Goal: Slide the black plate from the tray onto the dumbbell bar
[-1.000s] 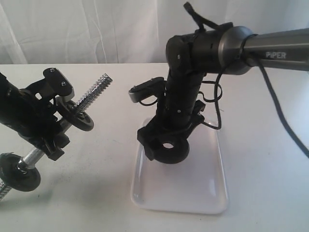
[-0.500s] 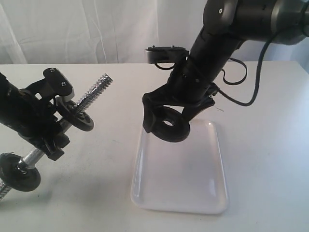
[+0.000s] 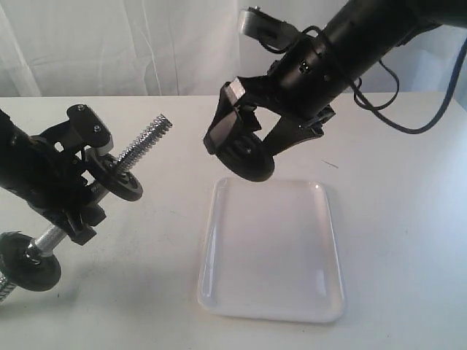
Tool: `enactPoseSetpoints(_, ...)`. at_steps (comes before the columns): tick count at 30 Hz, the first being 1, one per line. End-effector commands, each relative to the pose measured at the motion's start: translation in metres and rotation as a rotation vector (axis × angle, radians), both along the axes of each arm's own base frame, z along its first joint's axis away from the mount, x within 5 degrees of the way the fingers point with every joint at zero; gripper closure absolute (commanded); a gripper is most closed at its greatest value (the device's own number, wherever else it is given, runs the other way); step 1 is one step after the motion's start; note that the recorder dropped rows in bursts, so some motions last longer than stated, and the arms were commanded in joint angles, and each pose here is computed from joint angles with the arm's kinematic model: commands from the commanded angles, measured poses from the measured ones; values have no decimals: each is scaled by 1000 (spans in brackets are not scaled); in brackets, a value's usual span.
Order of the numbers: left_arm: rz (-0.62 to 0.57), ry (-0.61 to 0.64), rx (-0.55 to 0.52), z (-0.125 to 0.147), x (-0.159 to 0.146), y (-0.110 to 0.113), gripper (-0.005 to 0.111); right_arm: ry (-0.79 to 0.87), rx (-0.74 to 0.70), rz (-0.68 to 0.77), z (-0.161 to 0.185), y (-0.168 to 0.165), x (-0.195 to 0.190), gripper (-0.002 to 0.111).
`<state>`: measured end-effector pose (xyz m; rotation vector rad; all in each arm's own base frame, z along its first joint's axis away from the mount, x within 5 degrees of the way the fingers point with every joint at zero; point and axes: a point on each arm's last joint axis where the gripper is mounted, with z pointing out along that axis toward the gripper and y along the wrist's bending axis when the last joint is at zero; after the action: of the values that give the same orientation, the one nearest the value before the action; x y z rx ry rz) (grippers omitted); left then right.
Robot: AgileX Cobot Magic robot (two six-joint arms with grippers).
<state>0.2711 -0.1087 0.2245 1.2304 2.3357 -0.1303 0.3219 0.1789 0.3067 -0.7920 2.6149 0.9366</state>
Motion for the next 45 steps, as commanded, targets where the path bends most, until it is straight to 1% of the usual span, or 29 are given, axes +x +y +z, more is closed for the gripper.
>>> enactPoseSetpoints(1, 37, -87, -105, 27, 1, -5, 107, 6, 179, 14, 21, -5, -3, 108)
enactPoseSetpoints(4, -11, -84, -142, 28, -1, -10, 107, 13, 285, 28, 28, -3, -3, 108)
enactPoseSetpoints(8, -47, -94, -221, 32, -2, -17, 107, 20, 370, 22, 35, 0, -2, 108)
enactPoseSetpoints(14, -93, -87, -245, 33, -4, -20, 107, 22, 382, 21, 36, 0, -2, 108)
enactPoseSetpoints(21, -91, -78, -255, 33, -5, -21, 107, 32, 384, 14, 29, -1, 4, 108)
enactPoseSetpoints(24, -110, -80, -257, 33, -6, -21, 107, 44, 409, -4, 26, -4, 9, 108)
enactPoseSetpoints(31, -149, -93, -313, 37, -7, -26, 107, 91, 487, -56, 13, -9, 26, 108)
enactPoseSetpoints(35, -175, -101, -351, 39, -8, -29, 107, 110, 483, -67, 5, -10, 31, 108)
enactPoseSetpoints(45, -177, -110, -353, 39, -7, -30, 107, 115, 482, -68, 3, -9, 32, 108)
